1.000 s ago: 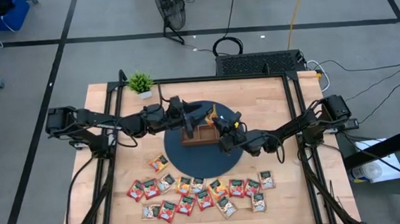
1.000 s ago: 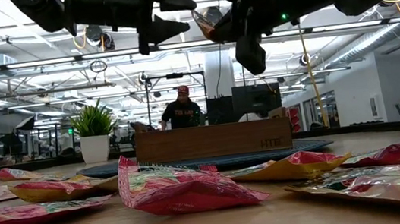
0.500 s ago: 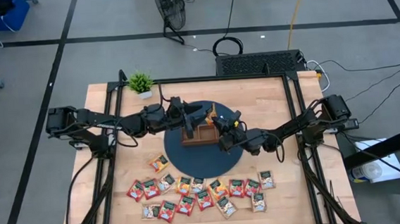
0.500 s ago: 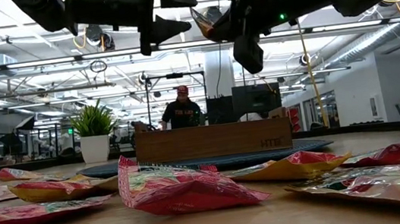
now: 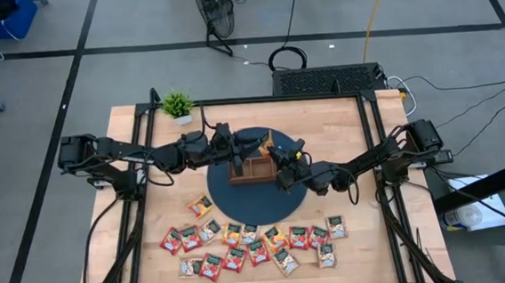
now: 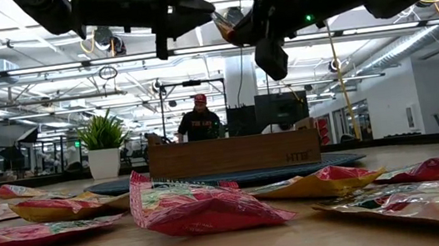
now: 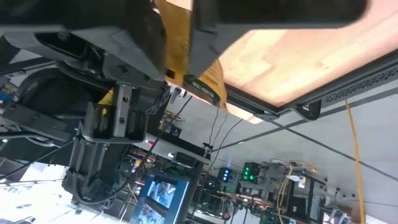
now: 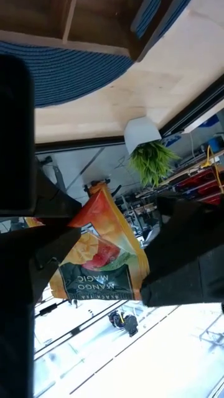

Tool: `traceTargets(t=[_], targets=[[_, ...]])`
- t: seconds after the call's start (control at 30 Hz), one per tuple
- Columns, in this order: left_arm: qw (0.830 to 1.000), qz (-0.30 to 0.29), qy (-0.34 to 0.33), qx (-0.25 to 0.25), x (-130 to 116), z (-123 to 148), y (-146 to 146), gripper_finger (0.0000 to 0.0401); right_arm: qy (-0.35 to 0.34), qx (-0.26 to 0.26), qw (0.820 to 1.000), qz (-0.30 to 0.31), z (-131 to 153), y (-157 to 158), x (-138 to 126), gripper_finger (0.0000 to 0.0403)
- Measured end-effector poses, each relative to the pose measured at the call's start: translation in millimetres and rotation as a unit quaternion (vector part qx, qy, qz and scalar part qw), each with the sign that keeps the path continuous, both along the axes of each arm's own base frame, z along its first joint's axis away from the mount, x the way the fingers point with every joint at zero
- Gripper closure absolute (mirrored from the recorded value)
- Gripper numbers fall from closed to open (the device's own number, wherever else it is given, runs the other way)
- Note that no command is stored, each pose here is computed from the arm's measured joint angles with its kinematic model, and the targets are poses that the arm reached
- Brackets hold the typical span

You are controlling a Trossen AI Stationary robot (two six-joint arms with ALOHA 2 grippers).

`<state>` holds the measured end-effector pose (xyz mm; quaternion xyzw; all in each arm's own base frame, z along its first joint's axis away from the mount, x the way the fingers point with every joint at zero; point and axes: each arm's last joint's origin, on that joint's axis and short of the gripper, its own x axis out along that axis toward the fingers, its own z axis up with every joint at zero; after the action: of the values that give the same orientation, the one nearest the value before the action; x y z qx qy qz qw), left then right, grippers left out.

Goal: Pick & Place Tea
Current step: Put the yellow tea bag into the left section of the wooden organizer

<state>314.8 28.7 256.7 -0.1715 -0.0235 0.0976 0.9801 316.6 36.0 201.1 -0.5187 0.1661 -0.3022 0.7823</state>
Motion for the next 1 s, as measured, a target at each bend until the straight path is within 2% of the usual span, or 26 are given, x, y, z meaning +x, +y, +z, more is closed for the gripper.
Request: traceTargets(t=[0.1,0.33,0.43,0.67,0.77,0.9,1.0], targets=[[1.000,0.000,0.001,0.004,0.0,0.0,0.1,0.0390,0.000,0.000,1.000,-0.001,0.0,-0.5,0.1,0.0399],[1.000,-0.005,0.004,0.023,0.1,0.1,-0.2,0.0397,0.000,0.000,1.000,-0.001,0.0,-0.5,0.1,0.0399],[1.000,-0.001,0.001,0.012,0.0,0.3,0.0,0.0377,0.000,0.000,1.000,-0.001,0.0,-0.5,0.0,0.0399],[1.000,0.018,-0.002,-0.002,-0.2,0.3,1.2,0.0283,0.000,0.000,1.000,-0.001,0.0,-0.4,0.0,0.0399],[1.000,0.018,-0.001,0.000,-0.2,0.3,1.1,0.0256,0.001,-0.001,1.000,0.000,0.0,-0.3,0.0,0.0399],[1.000,0.019,-0.002,-0.002,-0.3,0.3,1.4,0.0252,0.000,-0.001,1.000,0.004,0.0,-0.1,0.2,0.0399],[1.000,0.016,-0.001,-0.001,-0.4,0.3,3.1,0.0275,0.000,-0.001,1.000,0.012,0.0,0.3,0.5,0.0399]])
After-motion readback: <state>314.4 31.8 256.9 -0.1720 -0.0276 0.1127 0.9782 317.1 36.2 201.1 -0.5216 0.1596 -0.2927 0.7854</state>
